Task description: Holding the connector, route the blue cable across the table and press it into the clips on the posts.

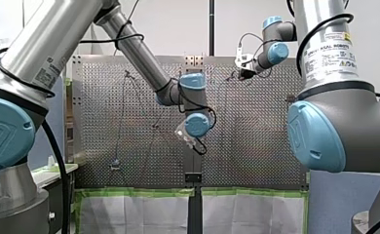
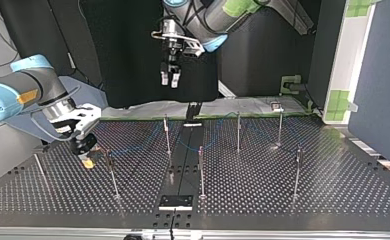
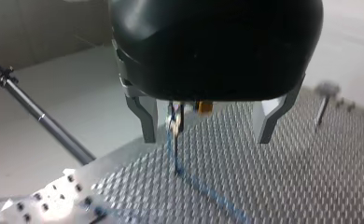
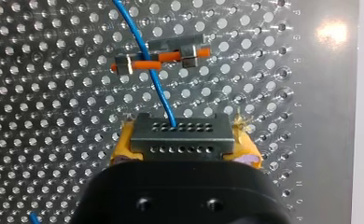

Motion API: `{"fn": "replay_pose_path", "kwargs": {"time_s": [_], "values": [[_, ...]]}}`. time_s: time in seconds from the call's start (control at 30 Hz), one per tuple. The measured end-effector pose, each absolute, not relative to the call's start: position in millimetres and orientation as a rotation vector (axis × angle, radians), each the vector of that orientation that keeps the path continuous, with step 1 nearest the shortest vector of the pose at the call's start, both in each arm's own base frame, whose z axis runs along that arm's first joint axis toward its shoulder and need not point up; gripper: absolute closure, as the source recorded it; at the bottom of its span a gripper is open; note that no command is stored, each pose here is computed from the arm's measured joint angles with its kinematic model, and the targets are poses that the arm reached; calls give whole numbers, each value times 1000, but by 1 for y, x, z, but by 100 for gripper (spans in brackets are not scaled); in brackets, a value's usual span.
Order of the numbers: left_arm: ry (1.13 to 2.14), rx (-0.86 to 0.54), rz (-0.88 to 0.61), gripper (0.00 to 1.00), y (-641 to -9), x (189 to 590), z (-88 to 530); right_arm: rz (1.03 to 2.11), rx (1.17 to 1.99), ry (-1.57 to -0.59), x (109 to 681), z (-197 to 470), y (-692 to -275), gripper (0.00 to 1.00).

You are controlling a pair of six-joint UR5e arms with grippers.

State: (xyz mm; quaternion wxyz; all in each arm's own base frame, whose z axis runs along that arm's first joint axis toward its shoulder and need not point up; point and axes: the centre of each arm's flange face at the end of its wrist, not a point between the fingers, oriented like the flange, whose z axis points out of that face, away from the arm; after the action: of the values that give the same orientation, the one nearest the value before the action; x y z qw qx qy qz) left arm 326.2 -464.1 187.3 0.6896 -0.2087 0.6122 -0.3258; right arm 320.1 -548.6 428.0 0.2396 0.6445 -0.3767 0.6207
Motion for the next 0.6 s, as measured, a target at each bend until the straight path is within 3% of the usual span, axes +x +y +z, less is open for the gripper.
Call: {"fn": "replay_pose_path", "kwargs": {"time_s": [0.6], "values": [[1367, -361, -527, 1, -382, 355, 143, 1698, 1772, -1032, 323, 425, -549, 100]]}}
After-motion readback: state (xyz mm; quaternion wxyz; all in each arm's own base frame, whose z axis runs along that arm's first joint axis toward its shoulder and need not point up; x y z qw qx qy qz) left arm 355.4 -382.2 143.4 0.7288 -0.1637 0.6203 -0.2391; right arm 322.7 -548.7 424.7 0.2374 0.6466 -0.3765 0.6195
